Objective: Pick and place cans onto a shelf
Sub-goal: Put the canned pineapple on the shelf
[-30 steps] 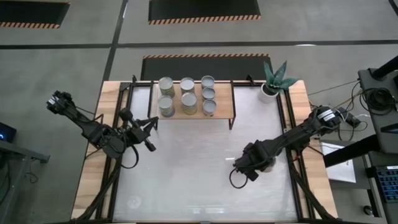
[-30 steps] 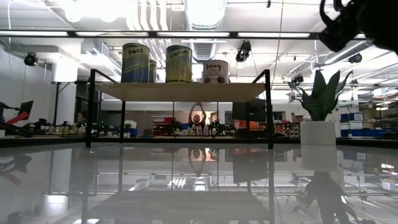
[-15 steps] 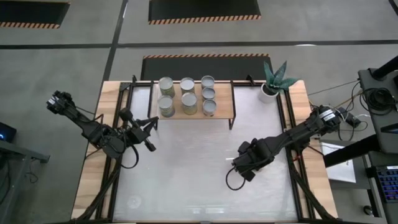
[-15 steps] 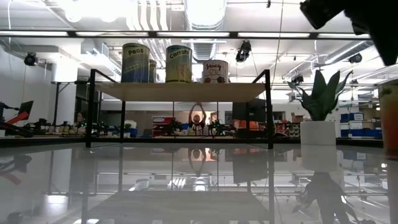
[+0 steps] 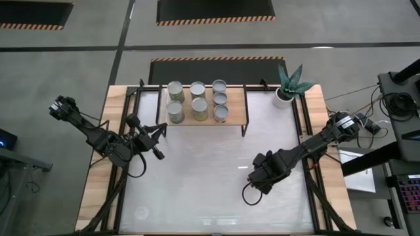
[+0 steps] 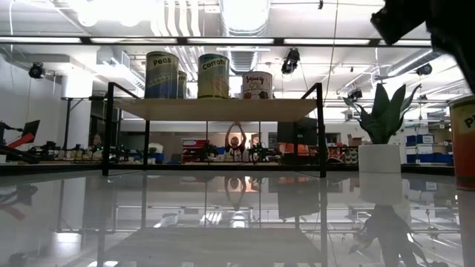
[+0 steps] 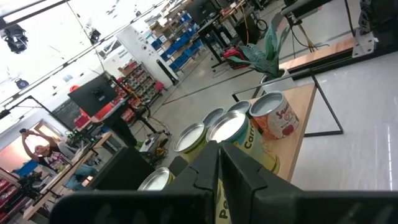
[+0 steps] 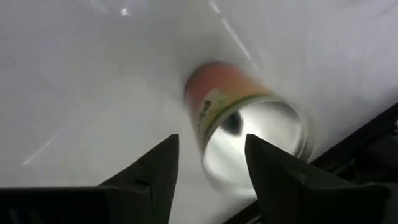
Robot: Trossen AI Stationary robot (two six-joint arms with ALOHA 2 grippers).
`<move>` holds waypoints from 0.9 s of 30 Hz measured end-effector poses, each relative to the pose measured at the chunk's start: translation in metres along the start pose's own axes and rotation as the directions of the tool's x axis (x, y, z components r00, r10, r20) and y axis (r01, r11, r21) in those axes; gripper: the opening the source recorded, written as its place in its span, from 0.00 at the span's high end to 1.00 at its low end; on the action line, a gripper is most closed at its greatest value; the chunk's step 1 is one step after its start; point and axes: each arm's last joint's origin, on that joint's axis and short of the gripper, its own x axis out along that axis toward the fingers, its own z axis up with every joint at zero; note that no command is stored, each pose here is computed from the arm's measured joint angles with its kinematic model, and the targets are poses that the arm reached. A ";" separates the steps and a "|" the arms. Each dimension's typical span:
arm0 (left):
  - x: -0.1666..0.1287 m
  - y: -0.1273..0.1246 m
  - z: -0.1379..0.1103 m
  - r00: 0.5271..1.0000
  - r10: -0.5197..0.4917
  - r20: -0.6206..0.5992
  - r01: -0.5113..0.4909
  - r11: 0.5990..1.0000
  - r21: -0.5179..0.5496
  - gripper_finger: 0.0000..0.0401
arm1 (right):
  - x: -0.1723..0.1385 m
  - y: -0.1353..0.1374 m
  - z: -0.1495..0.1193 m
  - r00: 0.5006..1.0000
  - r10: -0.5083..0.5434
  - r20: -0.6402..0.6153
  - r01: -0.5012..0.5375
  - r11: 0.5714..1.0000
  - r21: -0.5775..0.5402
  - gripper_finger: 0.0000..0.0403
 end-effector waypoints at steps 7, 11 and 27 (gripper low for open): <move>0.000 0.000 0.000 1.000 0.000 0.000 0.000 1.000 0.000 1.00 | 0.023 0.008 0.006 0.995 -0.101 0.003 0.101 0.995 -0.017 0.72; 0.000 0.000 0.000 1.000 0.000 0.000 0.000 1.000 0.000 1.00 | 0.031 0.014 0.009 0.993 -0.115 -0.007 0.115 0.993 -0.027 0.93; 0.000 0.000 0.000 1.000 0.000 0.000 0.000 1.000 -0.001 1.00 | -0.030 0.016 0.012 0.971 -0.001 0.241 0.026 0.995 -0.100 0.98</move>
